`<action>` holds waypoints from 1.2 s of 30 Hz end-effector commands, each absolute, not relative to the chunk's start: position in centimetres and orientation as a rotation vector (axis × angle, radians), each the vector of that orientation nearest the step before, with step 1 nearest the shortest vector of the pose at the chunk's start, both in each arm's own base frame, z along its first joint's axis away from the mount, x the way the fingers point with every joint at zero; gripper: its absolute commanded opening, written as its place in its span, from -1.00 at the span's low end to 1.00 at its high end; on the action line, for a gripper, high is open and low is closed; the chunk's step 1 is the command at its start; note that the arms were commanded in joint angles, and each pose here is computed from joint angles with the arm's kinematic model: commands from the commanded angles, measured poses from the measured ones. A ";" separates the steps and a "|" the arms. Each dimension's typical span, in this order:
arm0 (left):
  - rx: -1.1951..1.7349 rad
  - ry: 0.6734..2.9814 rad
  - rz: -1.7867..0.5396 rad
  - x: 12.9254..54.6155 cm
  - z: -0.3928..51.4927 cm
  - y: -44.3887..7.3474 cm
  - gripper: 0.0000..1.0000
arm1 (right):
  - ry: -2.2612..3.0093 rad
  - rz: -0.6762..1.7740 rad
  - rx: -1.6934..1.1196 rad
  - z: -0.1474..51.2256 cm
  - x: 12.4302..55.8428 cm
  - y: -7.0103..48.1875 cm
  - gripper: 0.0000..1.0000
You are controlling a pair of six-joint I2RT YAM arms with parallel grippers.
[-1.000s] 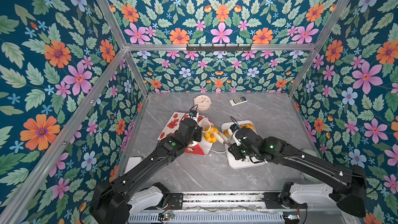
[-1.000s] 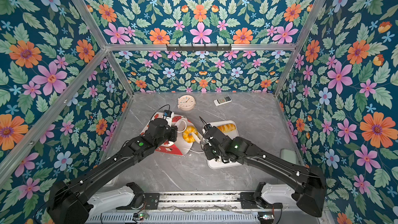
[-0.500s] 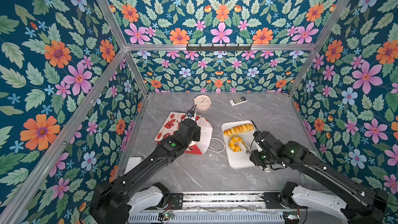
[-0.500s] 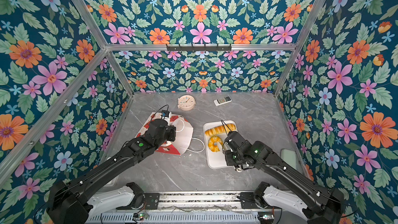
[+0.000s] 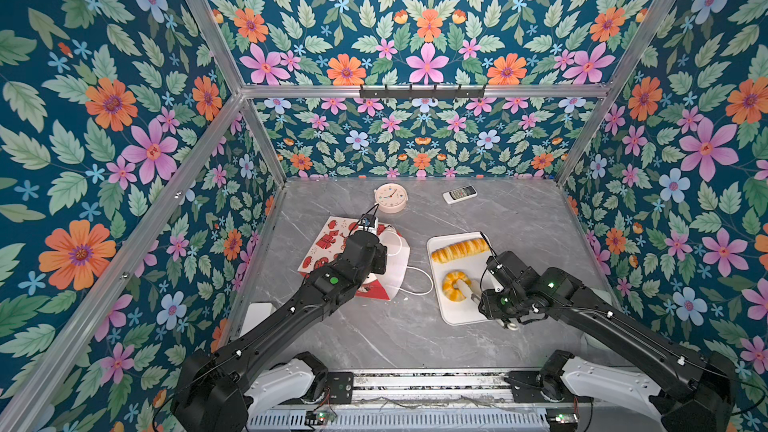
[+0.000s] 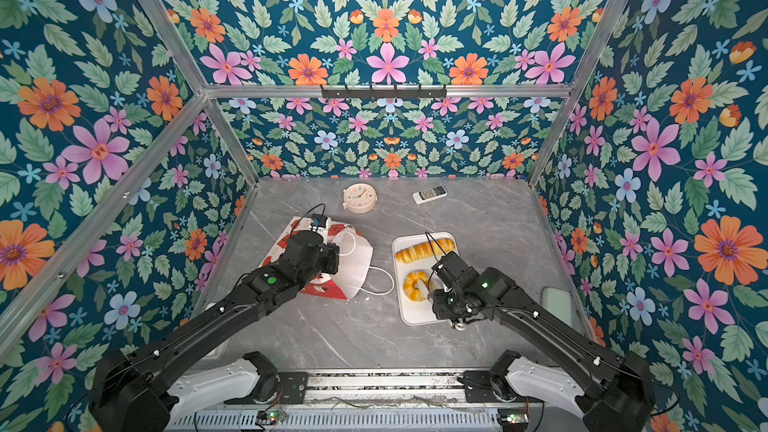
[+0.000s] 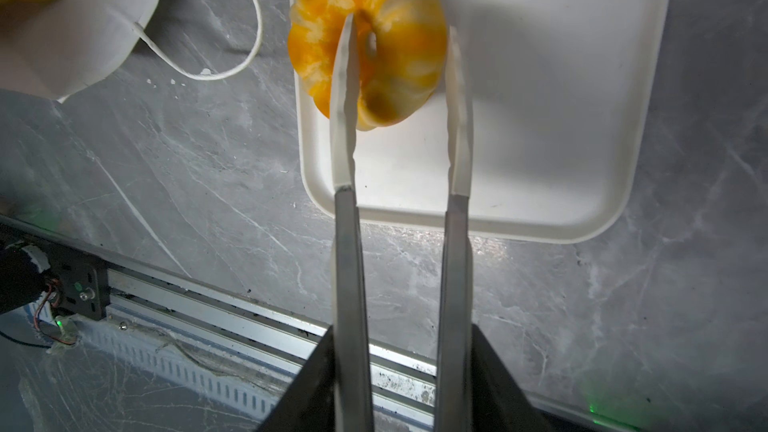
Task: Take the fake bread out of the paper bag
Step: 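Lower the round bun onto the tray and open the tongs, then move the open tongs with the right gripper back into the bag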
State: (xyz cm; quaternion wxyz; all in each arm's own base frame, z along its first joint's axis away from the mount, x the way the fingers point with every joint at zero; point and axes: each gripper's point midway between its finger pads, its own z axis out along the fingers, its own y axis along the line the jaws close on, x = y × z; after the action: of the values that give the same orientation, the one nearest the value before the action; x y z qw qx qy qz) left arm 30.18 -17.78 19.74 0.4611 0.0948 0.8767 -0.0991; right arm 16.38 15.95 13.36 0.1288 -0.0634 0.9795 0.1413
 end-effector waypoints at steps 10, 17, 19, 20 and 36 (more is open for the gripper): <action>0.306 2.112 -0.275 30.2 21.0 -18.6 -0.92 | 2.567 0.527 -0.168 19.1 17.7 15.5 0.00; 0.468 2.076 -0.282 29.0 21.5 -19.1 -0.93 | 2.505 0.790 -0.479 20.0 17.1 25.8 0.01; 0.508 2.049 -0.306 28.4 21.9 -19.4 -0.94 | 2.510 0.861 -0.545 19.0 17.0 29.0 0.01; 0.528 2.031 -0.318 28.2 22.1 -19.5 -0.94 | 2.507 0.910 -0.566 18.7 16.9 30.5 0.01; 0.478 1.975 -0.472 26.4 23.0 -19.7 -0.97 | 2.518 0.969 -0.653 15.2 18.9 37.5 0.00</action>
State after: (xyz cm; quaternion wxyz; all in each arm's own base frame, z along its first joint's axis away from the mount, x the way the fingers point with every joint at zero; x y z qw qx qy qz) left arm 25.91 -18.83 21.37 0.4854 0.2106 0.8322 -0.1659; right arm 18.04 36.29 14.42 0.1606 -0.2266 0.9021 0.3302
